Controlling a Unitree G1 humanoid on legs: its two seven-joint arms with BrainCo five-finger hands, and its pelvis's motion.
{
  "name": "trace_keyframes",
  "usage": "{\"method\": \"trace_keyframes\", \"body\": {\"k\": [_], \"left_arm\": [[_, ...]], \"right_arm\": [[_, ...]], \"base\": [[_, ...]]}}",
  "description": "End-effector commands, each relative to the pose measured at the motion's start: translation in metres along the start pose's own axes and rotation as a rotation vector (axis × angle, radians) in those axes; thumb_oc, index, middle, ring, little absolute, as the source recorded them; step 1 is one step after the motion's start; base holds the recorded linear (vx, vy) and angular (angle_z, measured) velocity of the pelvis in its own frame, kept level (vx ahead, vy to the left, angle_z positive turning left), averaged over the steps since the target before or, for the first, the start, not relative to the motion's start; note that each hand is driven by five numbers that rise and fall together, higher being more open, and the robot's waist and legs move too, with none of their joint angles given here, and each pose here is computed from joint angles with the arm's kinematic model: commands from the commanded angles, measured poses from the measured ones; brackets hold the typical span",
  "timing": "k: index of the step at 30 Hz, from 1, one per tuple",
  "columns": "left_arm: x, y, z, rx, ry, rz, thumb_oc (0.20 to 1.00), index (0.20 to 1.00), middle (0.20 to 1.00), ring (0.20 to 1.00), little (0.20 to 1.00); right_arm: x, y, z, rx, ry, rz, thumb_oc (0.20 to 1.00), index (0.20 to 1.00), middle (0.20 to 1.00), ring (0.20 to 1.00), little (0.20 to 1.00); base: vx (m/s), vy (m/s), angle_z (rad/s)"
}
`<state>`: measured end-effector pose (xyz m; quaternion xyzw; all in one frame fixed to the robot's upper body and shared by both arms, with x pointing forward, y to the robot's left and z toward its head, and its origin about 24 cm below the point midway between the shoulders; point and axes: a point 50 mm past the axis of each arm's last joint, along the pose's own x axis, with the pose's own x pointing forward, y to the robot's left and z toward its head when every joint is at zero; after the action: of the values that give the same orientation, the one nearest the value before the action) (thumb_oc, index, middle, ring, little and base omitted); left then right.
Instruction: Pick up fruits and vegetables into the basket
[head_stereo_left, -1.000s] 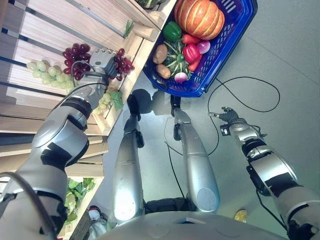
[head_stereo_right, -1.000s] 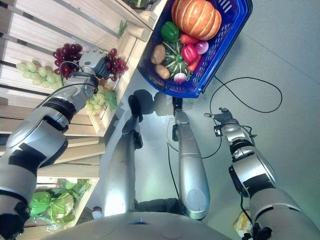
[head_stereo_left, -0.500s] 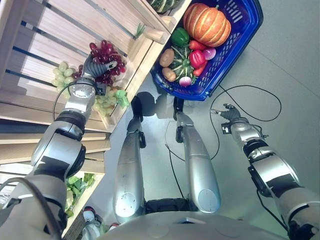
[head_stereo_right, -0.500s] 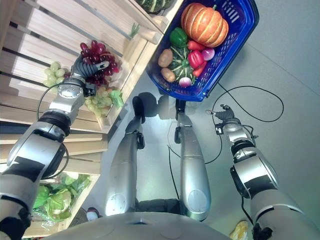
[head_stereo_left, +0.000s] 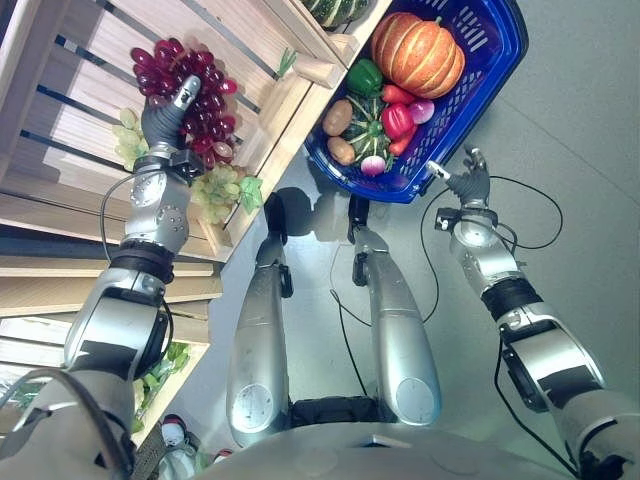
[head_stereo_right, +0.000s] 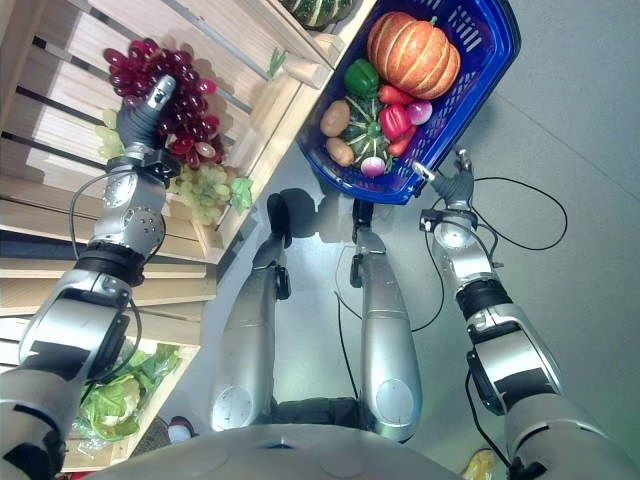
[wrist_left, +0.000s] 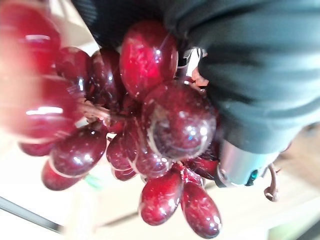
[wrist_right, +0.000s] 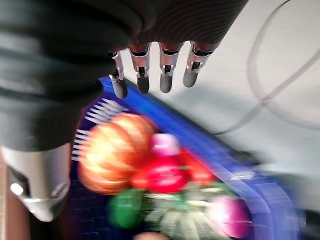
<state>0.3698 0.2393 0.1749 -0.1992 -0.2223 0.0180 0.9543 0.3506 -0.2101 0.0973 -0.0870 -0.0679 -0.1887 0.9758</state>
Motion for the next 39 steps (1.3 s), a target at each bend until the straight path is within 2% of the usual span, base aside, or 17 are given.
{"method": "trace_keyframes", "body": {"k": [1, 4, 7, 16, 28, 39], "left_arm": [[0.003, -0.011, 0.026, -0.097, -0.202, -0.07, 0.2, 0.2, 0.2, 0.2, 0.2], [-0.005, -0.031, 0.034, -0.17, -0.295, -0.173, 0.2, 0.2, 0.2, 0.2, 0.2], [-0.008, -0.037, 0.036, -0.196, -0.322, -0.215, 0.2, 0.2, 0.2, 0.2, 0.2], [-0.025, -0.092, 0.064, -0.273, -0.452, -0.482, 0.2, 0.2, 0.2, 0.2, 0.2], [-0.038, -0.14, 0.073, -0.308, -0.441, -0.745, 0.2, 0.2, 0.2, 0.2, 0.2], [-0.05, -0.182, 0.069, -0.384, -0.358, -0.958, 0.2, 0.2, 0.2, 0.2, 0.2]], "right_arm": [[-0.006, -0.012, 0.017, -0.006, -0.143, -0.062, 1.0, 1.0, 1.0, 1.0, 1.0], [-0.018, 0.004, 0.053, -0.013, -0.342, 0.014, 1.0, 1.0, 1.0, 1.0, 1.0], [-0.023, 0.009, 0.063, -0.003, -0.397, 0.043, 1.0, 1.0, 1.0, 1.0, 1.0], [-0.047, 0.042, 0.112, 0.017, -0.604, 0.312, 1.0, 1.0, 1.0, 1.0, 1.0], [-0.066, 0.079, 0.134, 0.103, -0.591, 0.613, 1.0, 1.0, 1.0, 1.0, 1.0], [-0.074, 0.105, 0.147, 0.105, -0.596, 0.695, 1.0, 1.0, 1.0, 1.0, 1.0]], "base": [[0.0, 0.0, 0.0], [0.0, 0.024, -0.01], [0.01, 0.012, 0.01], [0.0, 0.008, 0.0], [0.0, 0.001, 0.0], [0.0, 0.0, 0.0]]}}
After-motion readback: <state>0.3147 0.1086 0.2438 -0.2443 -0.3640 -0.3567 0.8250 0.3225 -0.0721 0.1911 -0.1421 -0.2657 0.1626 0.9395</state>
